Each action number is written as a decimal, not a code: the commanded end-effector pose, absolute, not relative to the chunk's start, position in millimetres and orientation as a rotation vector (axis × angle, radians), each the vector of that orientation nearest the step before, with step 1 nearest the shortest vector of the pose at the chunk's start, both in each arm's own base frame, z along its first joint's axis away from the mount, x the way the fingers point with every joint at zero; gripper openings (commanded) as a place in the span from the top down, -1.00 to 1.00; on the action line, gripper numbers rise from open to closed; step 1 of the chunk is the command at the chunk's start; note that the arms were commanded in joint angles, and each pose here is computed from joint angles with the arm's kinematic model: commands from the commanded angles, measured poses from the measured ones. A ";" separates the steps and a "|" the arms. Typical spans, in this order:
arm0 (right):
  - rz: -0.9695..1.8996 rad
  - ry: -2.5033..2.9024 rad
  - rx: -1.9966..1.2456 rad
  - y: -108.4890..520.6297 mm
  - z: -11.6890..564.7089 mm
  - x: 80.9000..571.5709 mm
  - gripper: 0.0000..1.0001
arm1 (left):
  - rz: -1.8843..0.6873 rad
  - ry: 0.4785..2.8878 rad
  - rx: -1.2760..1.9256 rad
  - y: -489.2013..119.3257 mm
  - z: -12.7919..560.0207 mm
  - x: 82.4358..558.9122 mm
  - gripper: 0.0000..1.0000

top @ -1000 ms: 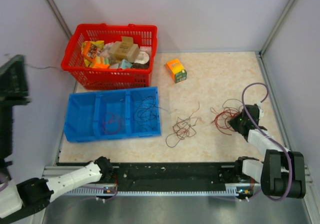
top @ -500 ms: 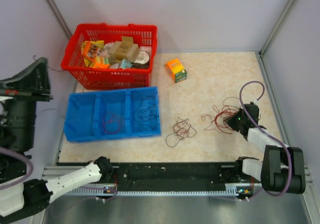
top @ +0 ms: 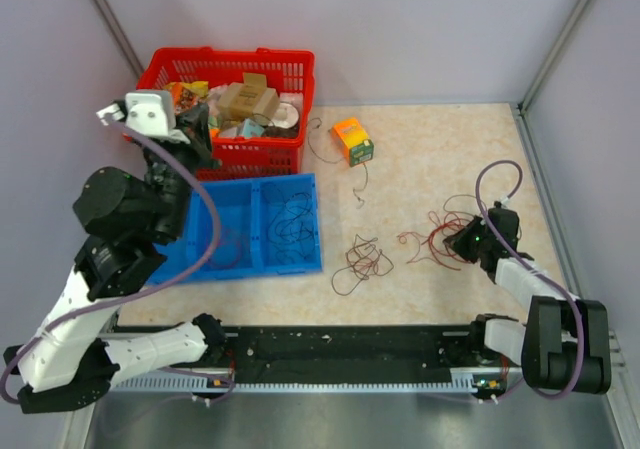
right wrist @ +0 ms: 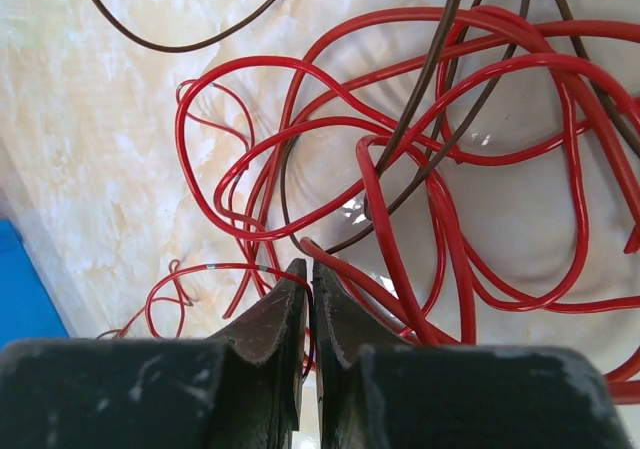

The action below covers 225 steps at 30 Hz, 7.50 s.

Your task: Untangle the cables

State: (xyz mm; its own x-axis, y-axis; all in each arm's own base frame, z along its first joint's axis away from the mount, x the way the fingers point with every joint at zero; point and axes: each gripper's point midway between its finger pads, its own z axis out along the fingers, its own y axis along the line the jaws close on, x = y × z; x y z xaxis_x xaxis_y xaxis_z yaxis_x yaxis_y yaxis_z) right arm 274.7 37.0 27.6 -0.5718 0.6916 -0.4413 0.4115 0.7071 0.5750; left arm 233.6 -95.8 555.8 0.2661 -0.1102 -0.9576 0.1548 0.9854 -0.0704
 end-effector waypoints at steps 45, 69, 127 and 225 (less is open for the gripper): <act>0.664 2.167 0.718 50.0 45.6 276.1 0.80 | -0.650 2.297 0.077 -232.8 185.7 259.7 -0.68; 0.714 2.127 0.655 56.8 52.8 275.6 0.76 | -0.285 2.378 0.002 -173.0 123.6 181.9 -0.45; 0.750 2.130 0.641 61.6 52.6 276.2 0.75 | -0.105 2.207 -0.086 -147.1 164.5 291.7 -0.68; 0.751 2.123 0.635 61.8 53.7 276.3 0.74 | -0.004 2.243 0.151 -163.6 159.8 278.6 -0.17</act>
State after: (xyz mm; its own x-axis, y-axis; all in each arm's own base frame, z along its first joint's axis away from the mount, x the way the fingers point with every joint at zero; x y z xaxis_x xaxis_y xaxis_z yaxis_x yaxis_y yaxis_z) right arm 269.1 64.4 45.9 -0.5944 0.6529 -0.4694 0.2210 0.6939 0.6853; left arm 277.8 -156.1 130.9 -0.6435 0.1639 -0.7477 0.1142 0.9864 0.1179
